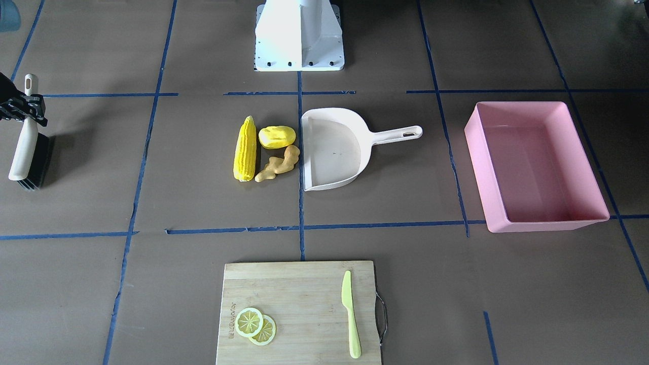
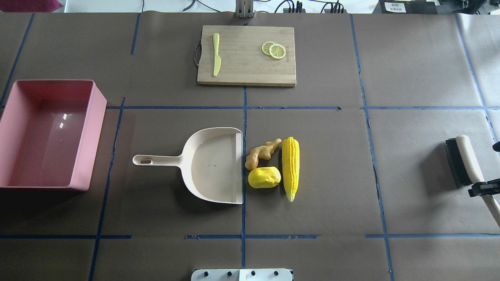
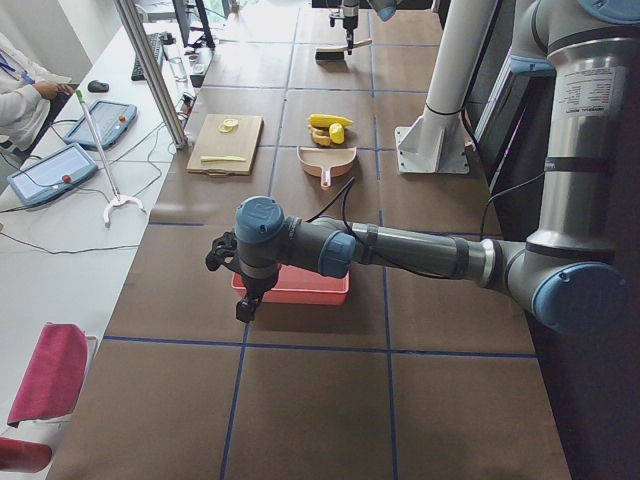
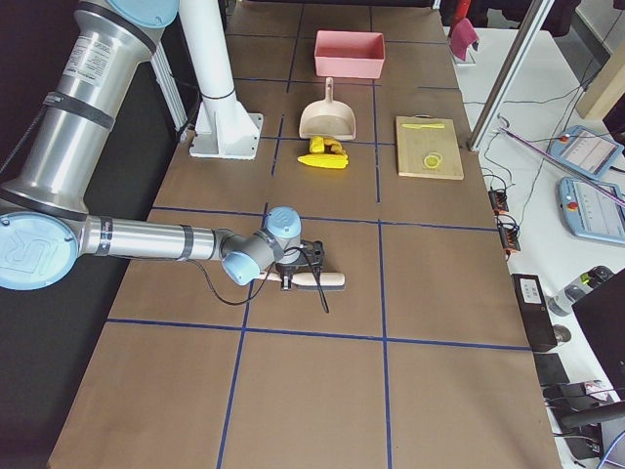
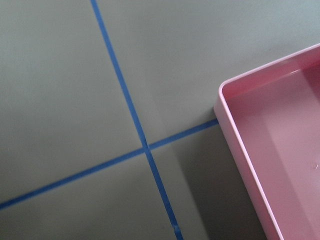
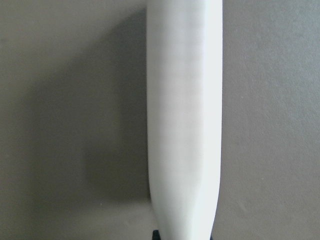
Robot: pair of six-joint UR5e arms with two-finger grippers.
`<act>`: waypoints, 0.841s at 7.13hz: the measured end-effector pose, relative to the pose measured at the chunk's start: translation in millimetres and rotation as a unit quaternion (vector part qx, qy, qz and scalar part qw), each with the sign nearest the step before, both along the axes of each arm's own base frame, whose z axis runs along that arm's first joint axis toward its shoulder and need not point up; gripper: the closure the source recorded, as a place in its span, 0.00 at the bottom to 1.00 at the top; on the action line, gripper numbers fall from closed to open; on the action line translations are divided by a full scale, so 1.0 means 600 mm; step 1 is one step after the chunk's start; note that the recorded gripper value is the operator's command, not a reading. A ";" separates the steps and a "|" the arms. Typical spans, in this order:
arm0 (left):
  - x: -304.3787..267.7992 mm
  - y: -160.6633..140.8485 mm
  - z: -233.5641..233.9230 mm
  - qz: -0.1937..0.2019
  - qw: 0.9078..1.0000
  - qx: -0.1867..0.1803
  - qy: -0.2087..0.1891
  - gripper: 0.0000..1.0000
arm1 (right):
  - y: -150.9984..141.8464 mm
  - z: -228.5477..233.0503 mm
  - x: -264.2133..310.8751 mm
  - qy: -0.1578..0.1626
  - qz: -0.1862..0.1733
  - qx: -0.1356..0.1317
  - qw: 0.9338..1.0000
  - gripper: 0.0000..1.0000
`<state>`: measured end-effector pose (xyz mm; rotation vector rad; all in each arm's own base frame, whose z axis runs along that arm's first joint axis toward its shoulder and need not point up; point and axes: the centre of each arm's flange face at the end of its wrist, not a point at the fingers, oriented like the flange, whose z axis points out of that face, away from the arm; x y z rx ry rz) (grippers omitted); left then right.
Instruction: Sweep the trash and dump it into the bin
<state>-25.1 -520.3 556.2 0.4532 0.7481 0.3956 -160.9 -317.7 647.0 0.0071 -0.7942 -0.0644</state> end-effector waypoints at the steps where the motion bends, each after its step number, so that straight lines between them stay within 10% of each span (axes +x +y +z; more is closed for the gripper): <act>1: 0.041 -0.018 -0.041 0.022 0.998 0.058 0.005 0.01 | 0.000 0.000 0.000 0.000 0.000 0.001 1.000 1.00; 6: 0.375 -0.060 -0.312 0.121 0.975 0.157 0.097 0.00 | -0.002 -0.002 -0.001 -0.002 0.001 0.003 1.000 1.00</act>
